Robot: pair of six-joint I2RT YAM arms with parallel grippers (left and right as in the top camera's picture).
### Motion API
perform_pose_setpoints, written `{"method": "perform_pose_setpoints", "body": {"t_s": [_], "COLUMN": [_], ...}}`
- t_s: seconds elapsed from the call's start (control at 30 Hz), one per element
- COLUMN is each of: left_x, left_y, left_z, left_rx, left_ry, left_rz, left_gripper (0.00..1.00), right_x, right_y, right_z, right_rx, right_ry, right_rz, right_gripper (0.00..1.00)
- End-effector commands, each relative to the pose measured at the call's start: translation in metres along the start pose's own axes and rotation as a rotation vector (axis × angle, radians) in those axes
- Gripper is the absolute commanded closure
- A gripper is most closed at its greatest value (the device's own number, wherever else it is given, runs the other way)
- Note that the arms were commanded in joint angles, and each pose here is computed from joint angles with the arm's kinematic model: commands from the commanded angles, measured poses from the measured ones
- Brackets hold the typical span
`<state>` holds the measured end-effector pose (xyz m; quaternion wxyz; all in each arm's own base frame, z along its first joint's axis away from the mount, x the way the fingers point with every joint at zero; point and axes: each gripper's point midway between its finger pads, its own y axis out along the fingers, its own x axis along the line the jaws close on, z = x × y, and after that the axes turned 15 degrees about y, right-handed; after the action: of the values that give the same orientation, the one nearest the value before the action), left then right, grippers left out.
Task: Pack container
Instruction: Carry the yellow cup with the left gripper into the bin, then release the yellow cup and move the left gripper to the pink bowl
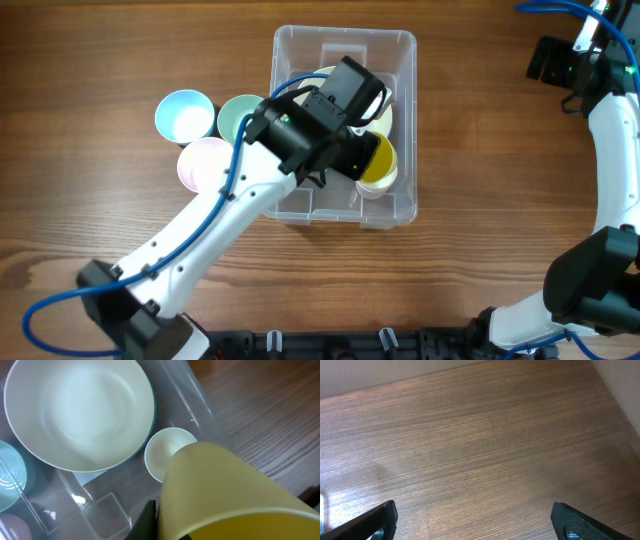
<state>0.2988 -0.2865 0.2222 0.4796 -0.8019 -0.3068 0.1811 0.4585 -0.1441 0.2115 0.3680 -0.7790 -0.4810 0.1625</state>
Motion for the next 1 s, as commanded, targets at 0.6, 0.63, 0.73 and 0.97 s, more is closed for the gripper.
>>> {"method": "perform_pose_setpoints", "body": {"t_s": [0.6, 0.63, 0.73, 0.97], "left_x": [0.030, 0.041, 0.082, 0.196], "left_y": [0.045, 0.040, 0.020, -0.033], "left_z": [-0.011, -0.010, 0.003, 0.089], "left_rx": [0.008, 0.001, -0.004, 0.072], "left_ry": [-0.161, -0.215, -0.402, -0.872], "left_rz": [-0.066, -0.087, -0.167, -0.337], "left_gripper": [0.23, 0.23, 0.23, 0.24], "right_x": [0.002, 0.002, 0.002, 0.002], "right_y": [0.002, 0.002, 0.002, 0.002], "right_z": [0.005, 0.005, 0.005, 0.005], "right_rx": [0.011, 0.010, 0.010, 0.010], "right_ry": [-0.008, -0.008, -0.008, -0.008], "right_rz": [-0.004, -0.004, -0.004, -0.004], "right_gripper": [0.00, 0.00, 0.00, 0.00]}}
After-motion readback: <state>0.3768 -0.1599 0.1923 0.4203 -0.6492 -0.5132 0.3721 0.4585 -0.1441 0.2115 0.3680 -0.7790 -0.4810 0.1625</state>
